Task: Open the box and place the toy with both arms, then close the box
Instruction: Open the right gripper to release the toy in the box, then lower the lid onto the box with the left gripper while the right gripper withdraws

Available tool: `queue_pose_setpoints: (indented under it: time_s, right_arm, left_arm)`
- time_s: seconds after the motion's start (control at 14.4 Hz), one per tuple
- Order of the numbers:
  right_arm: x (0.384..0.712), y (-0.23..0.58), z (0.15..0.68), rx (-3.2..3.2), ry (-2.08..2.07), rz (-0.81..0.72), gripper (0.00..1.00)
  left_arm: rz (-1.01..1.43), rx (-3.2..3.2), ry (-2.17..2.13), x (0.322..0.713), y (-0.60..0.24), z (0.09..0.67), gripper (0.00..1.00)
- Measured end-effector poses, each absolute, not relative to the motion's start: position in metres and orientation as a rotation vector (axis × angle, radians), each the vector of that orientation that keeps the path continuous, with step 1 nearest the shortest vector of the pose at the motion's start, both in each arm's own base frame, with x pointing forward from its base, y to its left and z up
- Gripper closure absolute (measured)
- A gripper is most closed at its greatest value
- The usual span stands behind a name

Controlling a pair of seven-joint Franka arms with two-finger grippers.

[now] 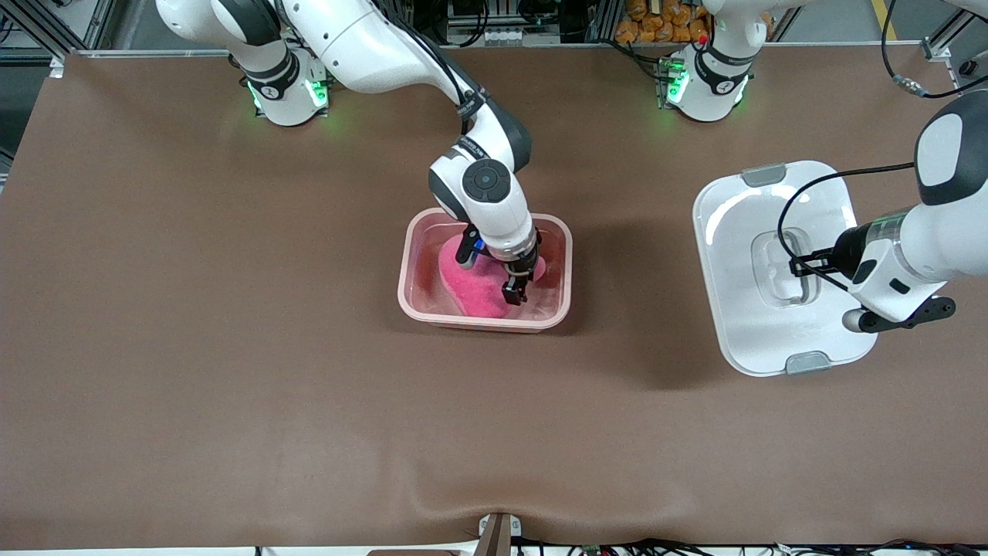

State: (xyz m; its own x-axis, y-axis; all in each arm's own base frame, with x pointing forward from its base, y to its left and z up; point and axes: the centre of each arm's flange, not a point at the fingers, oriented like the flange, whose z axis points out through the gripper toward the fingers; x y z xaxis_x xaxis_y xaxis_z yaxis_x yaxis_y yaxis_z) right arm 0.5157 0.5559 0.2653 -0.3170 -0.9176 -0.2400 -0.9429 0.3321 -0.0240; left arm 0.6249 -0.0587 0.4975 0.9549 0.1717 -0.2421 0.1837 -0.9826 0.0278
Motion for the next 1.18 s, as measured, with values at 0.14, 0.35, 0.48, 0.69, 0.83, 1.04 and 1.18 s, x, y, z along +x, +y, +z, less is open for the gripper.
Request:
queue_pose_setpoints:
  time_s: [0.14,0.35,0.48,0.69,0.83,1.04,1.18]
  right_arm:
    - [0.52,0.561,0.279,-1.681,2.358,0.182,0.0]
    - [0.524,0.566,0.297,-1.666,2.325,0.187,0.0]
    - [0.526,0.568,0.307,-1.664,2.308,0.183,0.0]
    - [0.525,0.566,0.33,-1.684,2.323,0.178,0.0]
    - [0.53,0.558,0.368,-1.669,2.315,0.173,0.0]
    - [0.543,0.517,0.434,-1.745,2.313,0.152,0.0]
    - [0.555,0.474,0.46,-1.896,2.308,0.138,0.0]
  left_arm:
    - [-0.365,3.056,0.265,0.625,-0.063,0.5,0.93]
    - [-0.344,3.056,0.252,0.624,-0.07,0.507,0.93]
    - [-0.341,3.055,0.283,0.623,-0.076,0.51,0.93]
    - [-0.337,3.047,0.357,0.618,-0.104,0.515,0.93]
    - [-0.32,3.035,0.436,0.615,-0.127,0.525,0.93]
    - [-0.32,3.018,0.551,0.607,-0.156,0.532,0.93]
    - [-0.323,3.009,0.608,0.604,-0.165,0.533,0.93]
